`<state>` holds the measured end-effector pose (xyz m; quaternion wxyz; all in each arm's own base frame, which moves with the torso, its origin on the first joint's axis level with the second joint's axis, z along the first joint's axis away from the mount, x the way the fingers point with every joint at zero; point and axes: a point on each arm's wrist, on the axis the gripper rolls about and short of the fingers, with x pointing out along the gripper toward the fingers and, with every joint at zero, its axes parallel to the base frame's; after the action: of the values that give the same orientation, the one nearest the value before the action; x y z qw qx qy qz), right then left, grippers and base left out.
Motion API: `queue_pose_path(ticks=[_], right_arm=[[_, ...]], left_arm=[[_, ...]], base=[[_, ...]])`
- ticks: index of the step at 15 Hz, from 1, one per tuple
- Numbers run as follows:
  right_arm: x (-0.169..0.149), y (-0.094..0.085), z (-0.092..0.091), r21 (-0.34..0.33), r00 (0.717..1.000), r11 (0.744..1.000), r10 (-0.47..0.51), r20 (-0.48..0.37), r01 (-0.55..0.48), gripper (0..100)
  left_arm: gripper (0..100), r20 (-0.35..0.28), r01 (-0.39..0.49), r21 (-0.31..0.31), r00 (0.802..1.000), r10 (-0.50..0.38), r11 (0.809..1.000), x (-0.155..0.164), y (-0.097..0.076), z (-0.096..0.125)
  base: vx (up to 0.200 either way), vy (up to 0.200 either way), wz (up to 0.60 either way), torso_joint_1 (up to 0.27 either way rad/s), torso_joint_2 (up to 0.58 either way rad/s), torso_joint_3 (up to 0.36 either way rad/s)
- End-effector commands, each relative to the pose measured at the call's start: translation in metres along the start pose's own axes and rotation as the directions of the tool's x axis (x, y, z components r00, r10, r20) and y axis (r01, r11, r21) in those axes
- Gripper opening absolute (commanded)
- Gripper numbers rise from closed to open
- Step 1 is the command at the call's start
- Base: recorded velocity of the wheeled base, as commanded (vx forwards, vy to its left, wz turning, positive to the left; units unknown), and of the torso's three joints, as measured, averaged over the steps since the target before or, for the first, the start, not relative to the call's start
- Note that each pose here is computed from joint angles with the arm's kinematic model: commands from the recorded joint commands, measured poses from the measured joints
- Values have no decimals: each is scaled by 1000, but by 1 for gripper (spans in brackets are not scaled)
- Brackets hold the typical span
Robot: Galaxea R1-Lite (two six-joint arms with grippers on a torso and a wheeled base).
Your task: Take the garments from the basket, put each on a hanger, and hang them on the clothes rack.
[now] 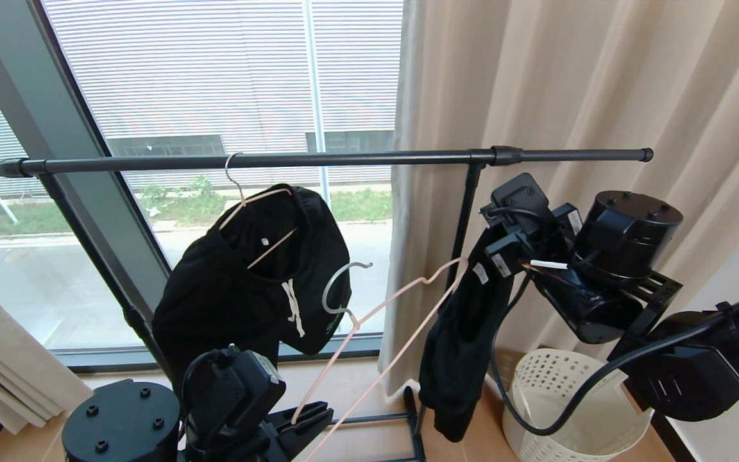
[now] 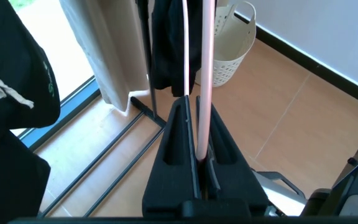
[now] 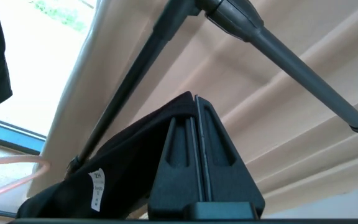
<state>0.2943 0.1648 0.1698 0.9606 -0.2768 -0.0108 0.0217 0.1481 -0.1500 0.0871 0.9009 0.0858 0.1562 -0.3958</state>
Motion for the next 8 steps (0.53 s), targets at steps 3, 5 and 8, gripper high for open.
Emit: queue_pose_path(ticks=[3,5,8], right_arm=[[-7,12,6,0,999,999,33,17,-33,0],[-6,14,6,-1,999,999,35,16,-35,0],[0,16,6,4,1000,1000,10,7,-10,0]], left_arm=[[0,1,10,2,1000,-10,1000,2,-2,0],[0,-3,11,1,1000,-11,1000,1,-2,-1],[0,-1,14,2,1000,-14,1000,1,-3,-1]], base=[[0,0,0,0,0,0],[0,0,0,0,0,0],[0,0,0,0,0,0]])
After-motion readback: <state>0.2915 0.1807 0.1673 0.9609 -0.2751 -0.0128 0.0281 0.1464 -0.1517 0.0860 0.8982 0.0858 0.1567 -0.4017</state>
